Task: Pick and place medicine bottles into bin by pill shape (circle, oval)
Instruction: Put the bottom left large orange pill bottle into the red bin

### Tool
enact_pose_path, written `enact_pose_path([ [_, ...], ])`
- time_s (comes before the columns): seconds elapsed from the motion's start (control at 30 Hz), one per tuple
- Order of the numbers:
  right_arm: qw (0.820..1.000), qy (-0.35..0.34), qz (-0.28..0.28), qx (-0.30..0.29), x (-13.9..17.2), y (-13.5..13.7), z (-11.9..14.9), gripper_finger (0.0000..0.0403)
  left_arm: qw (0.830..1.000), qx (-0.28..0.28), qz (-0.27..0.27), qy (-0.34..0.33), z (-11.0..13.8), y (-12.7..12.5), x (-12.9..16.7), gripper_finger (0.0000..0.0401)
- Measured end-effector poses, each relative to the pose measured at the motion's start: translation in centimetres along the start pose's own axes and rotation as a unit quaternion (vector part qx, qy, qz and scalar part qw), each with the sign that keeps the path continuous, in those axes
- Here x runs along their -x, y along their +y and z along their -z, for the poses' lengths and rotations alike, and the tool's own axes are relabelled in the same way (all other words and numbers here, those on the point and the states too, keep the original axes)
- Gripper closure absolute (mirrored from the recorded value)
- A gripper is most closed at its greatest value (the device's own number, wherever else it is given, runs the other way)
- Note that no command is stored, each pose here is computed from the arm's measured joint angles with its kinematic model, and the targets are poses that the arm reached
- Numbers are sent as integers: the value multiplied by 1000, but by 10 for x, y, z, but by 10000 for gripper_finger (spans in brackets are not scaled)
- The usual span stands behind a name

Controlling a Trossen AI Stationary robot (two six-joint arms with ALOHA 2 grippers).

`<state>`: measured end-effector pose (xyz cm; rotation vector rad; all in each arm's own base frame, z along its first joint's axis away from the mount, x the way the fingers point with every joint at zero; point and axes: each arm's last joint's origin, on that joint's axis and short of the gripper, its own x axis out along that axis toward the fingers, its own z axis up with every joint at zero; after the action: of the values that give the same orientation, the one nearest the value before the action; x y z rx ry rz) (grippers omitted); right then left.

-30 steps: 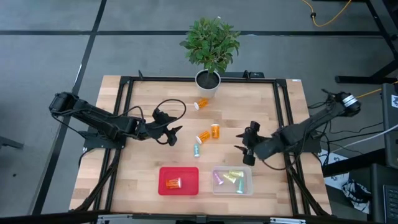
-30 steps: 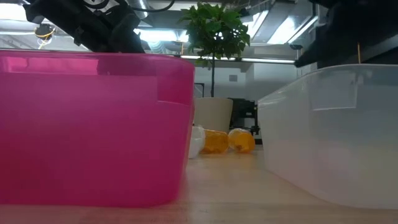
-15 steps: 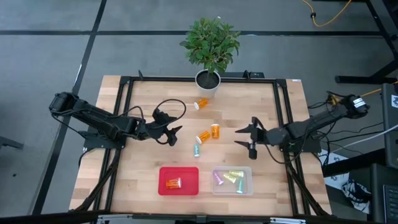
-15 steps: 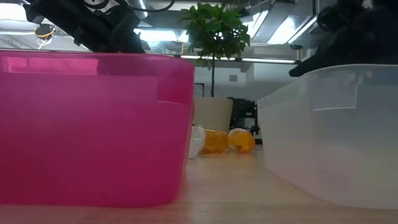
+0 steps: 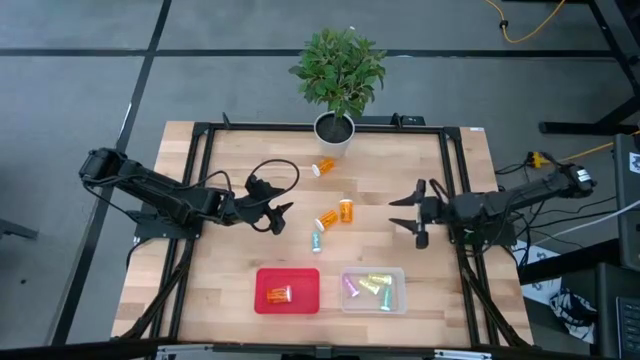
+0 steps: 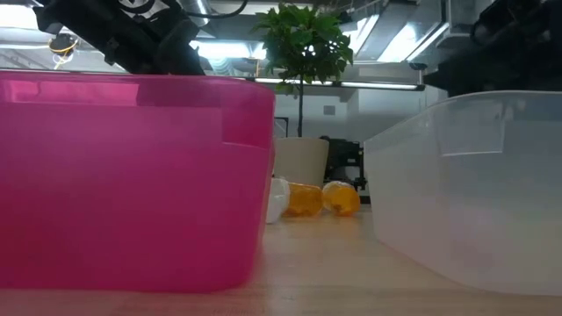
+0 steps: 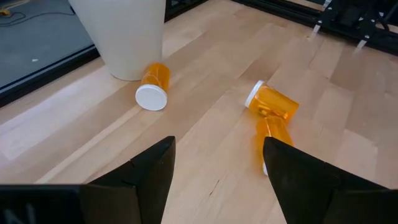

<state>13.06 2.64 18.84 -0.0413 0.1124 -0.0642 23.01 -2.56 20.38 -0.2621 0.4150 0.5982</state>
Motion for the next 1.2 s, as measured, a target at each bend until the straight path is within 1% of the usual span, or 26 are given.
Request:
enact_pose_path([
  [0.1,1000,-20,-5,5,5,-3,2,188,1000,0,0,0,0,0,0,164],
  [0.37,999,-32,13,-9,11,-10,22,188,1000,0,0,0,0,0,0,164],
  [0.53,998,-41,41,7,12,-17,24,188,1000,0,0,0,0,0,0,164],
  [0.67,998,-24,65,11,12,-23,27,188,1000,0,0,0,0,0,0,164],
  [0.83,997,12,72,-6,11,-28,34,188,1000,6,5,-7,-2,-1,0,164],
  [0.9,997,17,80,-1,11,-29,35,188,1000,18,16,-19,-5,-3,0,164],
  [0.93,996,17,87,3,11,-30,35,188,999,20,29,-24,-7,-5,0,164],
  [1.07,990,18,141,-4,12,-33,35,188,991,5,121,-49,-16,-15,-1,164],
  [1.1,988,17,150,-11,12,-34,35,188,990,7,133,-55,-17,-18,-2,164],
  [1.2,986,15,162,-24,12,-34,35,188,990,4,129,-50,-16,-20,-7,164],
])
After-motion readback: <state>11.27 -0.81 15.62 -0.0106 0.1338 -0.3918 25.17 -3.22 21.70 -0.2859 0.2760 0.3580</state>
